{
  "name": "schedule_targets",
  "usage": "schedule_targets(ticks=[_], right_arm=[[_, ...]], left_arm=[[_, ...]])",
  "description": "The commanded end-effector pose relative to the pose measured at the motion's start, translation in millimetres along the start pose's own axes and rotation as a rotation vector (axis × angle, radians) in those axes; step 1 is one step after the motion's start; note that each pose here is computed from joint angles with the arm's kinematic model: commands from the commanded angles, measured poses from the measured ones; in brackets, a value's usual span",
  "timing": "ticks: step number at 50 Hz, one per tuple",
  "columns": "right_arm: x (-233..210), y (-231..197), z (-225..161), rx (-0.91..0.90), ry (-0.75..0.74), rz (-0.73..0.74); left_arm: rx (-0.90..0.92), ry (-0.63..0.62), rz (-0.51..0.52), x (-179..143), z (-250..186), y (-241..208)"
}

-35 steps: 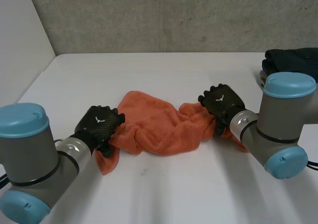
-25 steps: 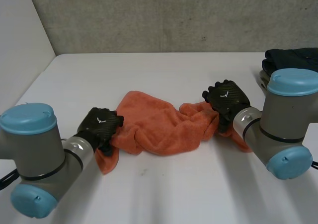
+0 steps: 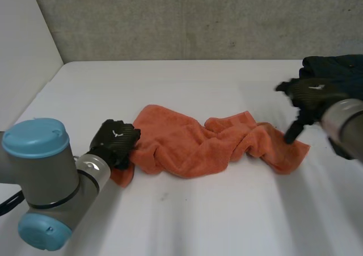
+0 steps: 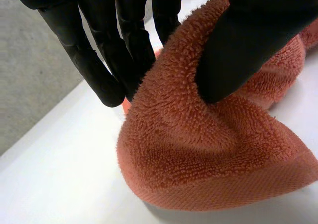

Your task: Fold the laundry.

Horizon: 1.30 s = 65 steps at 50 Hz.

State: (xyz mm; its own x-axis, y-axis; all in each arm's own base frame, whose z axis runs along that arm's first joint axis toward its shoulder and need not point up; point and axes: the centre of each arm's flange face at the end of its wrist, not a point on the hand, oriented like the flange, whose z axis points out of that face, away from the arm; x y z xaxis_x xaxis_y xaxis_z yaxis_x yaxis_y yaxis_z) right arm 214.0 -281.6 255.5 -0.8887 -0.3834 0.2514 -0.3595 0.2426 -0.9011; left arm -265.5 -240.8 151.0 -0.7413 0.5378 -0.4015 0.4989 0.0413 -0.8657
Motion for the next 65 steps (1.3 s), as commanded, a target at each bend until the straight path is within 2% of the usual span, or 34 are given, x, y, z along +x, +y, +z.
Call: schedule_targets(ticks=[1, 6, 14, 36, 39, 42, 45, 51, 54, 58, 65], right_arm=[[35, 15, -10, -0.155, 0.043, 0.128], [32, 50, -2, -0.270, -0.036, 0.163], [14, 89, 24, -0.257, -0.129, 0.207], [-9, 115, 67, -0.160, -0.017, 0.274], [-2, 104, 65, -0.115, 0.009, 0.278], [14, 76, 55, -0.028, 0.044, 0.253], [41, 43, 35, 0.046, 0.080, 0.195], [67, -7, 2, 0.118, 0.051, 0.108], [74, -20, -2, 0.129, 0.054, 0.105], [78, -29, 10, 0.129, 0.041, 0.098], [57, -12, 79, 0.103, -0.037, 0.052]], left_arm=[[0.025, -0.012, -0.014, -2, -5, -7], [0.029, -0.014, -0.029, -3, -5, -8], [0.031, -0.017, -0.037, -5, -5, -8], [0.040, -0.035, -0.074, -13, -12, -18], [0.038, -0.043, -0.076, -17, -16, -22], [0.047, -0.062, -0.089, -27, -25, -33], [0.102, -0.082, -0.118, -41, -51, -62], [0.216, -0.111, -0.202, -64, -88, -102], [0.249, -0.105, -0.233, -70, -97, -110], [0.260, -0.103, -0.268, -76, -100, -112], [0.088, -0.094, -0.308, -74, -63, -75]])
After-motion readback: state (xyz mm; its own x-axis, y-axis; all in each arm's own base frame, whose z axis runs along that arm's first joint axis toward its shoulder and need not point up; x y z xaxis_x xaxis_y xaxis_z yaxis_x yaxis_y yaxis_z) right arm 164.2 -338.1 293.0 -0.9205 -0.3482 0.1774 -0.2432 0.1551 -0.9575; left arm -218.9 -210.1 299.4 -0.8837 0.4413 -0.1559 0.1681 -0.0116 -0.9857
